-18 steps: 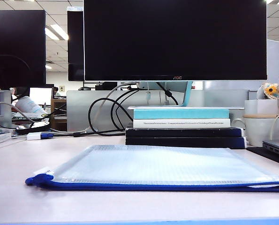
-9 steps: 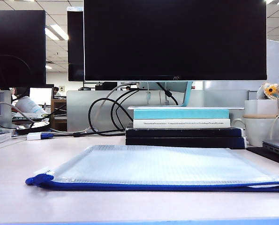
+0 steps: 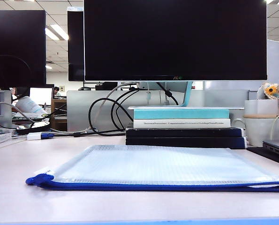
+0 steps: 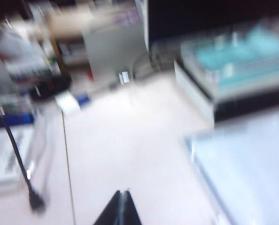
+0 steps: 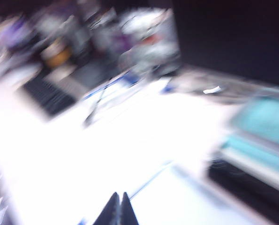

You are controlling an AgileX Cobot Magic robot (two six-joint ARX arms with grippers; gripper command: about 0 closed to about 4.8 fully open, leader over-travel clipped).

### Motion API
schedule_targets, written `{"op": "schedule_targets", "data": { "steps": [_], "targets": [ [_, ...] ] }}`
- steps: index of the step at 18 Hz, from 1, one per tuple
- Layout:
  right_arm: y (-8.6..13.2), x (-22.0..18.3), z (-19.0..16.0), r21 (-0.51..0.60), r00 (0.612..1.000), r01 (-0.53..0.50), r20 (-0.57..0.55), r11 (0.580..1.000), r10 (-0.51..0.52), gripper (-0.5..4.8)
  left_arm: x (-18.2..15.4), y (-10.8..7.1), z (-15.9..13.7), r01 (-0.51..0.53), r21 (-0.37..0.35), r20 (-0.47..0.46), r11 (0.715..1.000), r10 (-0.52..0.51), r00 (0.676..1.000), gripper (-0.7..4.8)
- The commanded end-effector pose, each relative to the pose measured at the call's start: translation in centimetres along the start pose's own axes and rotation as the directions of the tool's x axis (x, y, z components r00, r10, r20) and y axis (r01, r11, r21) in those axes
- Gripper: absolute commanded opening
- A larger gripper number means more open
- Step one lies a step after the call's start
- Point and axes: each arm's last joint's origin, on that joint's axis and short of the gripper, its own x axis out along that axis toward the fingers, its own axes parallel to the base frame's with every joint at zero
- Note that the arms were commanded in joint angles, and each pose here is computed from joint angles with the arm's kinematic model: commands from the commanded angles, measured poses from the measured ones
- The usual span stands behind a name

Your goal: Pick up the transparent plastic file bag with a blue zipper and close its zipper.

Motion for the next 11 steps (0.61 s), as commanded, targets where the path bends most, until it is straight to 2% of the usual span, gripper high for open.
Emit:
{"op": "schedule_targets", "data": {
  "steps": [1,3,6,7,11],
  "targets": [
    [2.2,4.1,0.0,-0.099,0.989,-0.034,-0.145,0.995,0.020,-0.02,0.7,0.3,0.2,0.035,-0.008,-0.118,0.999,-0.035,0.992,-0.05],
    [3.5,6.6,-0.6,-0.127,0.967,-0.092,-0.249,0.988,0.058,-0.02,1.1,0.6,0.6,0.040,-0.024,-0.153,0.999,-0.043,0.987,-0.05],
    [4.1,9.4,-1.7,-0.102,0.930,-0.127,-0.358,0.987,0.082,-0.02,1.2,0.4,1.2,0.077,0.027,-0.170,0.997,-0.071,0.983,-0.05],
    [4.9,12.1,-3.3,-0.080,0.888,-0.169,-0.445,0.982,0.116,-0.01,1.8,-0.3,1.0,0.164,0.063,-0.217,0.985,-0.147,0.965,-0.05],
    [5.1,14.5,-5.2,-0.071,0.836,-0.201,-0.532,0.977,0.133,-0.01,3.1,-1.1,0.7,0.226,0.079,-0.286,0.971,-0.196,0.938,-0.05]
  ]
}}
